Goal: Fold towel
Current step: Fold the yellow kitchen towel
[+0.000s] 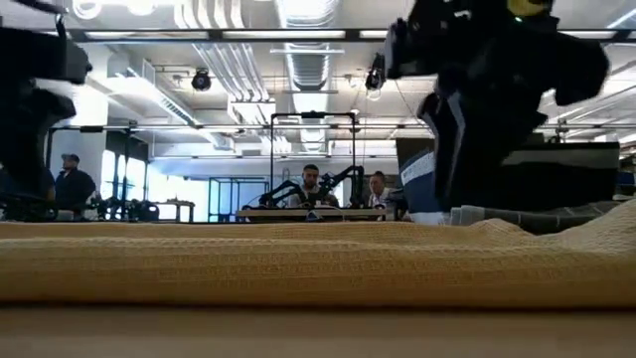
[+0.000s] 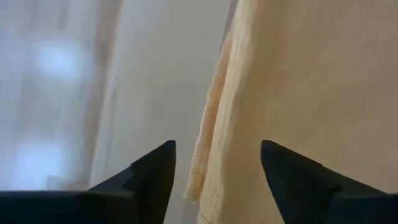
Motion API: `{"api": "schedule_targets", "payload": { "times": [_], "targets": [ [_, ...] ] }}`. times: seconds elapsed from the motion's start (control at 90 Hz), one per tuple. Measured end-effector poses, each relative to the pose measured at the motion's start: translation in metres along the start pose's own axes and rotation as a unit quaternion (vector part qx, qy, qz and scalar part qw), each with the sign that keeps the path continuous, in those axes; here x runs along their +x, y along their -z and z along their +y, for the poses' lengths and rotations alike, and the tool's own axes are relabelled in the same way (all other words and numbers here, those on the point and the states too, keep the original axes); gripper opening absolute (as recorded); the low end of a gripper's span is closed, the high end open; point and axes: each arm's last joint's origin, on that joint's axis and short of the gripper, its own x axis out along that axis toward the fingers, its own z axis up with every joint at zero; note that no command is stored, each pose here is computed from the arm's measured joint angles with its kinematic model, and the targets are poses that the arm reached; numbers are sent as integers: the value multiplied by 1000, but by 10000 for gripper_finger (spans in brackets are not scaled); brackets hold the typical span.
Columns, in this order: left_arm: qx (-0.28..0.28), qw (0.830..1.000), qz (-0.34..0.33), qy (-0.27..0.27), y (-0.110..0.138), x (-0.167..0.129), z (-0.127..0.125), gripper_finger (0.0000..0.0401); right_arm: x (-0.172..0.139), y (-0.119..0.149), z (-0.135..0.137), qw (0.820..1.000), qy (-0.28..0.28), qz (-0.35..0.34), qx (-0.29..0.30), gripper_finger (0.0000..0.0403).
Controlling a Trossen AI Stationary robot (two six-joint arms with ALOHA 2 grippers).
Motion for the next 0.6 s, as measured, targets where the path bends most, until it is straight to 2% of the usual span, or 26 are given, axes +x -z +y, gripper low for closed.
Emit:
{"api": "schedule_targets", "payload": {
  "times": [0.167,0.267,0.478,0.6],
  "targets": [
    [6,1000,12,2,9,15,3,158,5,4,2,1000,-8,-9,1,179],
    [5,1000,8,27,9,18,0,125,5,4,3,1000,-9,-11,1,176],
    [26,999,0,42,7,18,-3,16,6,4,3,1000,-9,-11,0,167],
    [25,999,-14,33,2,11,-4,8,5,4,4,1000,-10,-11,-1,163]
  ]
}}
